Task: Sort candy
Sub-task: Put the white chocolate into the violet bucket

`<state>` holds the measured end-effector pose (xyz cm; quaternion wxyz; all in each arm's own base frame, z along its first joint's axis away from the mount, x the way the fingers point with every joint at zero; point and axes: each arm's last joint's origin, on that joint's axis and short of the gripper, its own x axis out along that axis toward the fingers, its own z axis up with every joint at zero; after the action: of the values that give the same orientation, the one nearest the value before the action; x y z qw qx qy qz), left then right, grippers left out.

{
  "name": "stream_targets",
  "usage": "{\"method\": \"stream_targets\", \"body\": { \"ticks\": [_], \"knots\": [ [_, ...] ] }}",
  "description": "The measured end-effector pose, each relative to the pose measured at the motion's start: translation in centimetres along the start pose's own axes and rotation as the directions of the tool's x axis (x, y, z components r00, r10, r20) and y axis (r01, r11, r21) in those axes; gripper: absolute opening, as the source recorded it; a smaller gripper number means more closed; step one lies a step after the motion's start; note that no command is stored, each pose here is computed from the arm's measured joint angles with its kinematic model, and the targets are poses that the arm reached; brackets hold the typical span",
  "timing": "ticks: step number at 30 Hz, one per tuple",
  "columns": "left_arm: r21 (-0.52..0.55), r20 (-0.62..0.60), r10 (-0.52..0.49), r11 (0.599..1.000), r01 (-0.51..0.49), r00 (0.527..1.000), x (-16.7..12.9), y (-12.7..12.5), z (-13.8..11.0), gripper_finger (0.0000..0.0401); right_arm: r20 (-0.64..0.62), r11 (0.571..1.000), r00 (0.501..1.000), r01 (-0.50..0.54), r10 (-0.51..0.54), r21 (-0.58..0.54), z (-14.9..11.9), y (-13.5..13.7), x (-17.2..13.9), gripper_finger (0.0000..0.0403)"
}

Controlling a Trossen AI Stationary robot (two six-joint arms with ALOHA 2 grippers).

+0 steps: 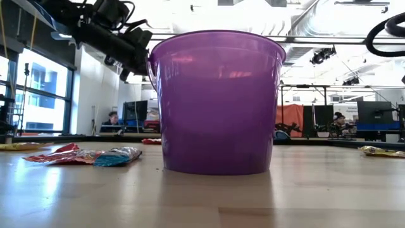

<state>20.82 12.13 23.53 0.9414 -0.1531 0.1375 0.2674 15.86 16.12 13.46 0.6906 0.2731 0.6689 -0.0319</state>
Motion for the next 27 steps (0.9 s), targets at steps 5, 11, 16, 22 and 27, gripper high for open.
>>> {"method": "stream_targets", "body": {
  "ticks": [5,11,16,22,27],
  "knots": [
    [-0.012,-0.038,0.003,1.000,-0.003,0.999,-0.2,0.0,-0.3,0.0000,0.048,0.997,0.996,-0.082,0.082,0.001,0.1,0.4,-1.6,0.0063],
    [-0.003,-0.048,0.011,1.000,-0.011,0.999,-0.3,-0.1,-0.4,0.0000,0.233,0.982,0.956,-0.189,0.178,0.026,1.7,0.6,-5.4,0.0021],
    [0.005,-0.037,0.035,0.999,-0.035,0.999,-0.3,0.0,-1.4,0.0000,0.437,0.978,0.880,-0.208,0.185,0.004,4.9,0.9,-8.9,0.0026],
    [-0.024,-0.032,0.023,0.999,-0.024,0.999,-1.2,0.1,-3.0,0.0000,0.636,0.982,0.752,-0.185,0.174,-0.049,9.1,1.0,-13.9,0.0027],
    [-0.023,-0.008,0.013,1.000,-0.013,1.000,-2.4,0.0,-2.8,0.0000,0.695,0.986,0.700,-0.129,0.166,-0.105,12.9,1.8,-16.4,0.0027]
  ]
}}
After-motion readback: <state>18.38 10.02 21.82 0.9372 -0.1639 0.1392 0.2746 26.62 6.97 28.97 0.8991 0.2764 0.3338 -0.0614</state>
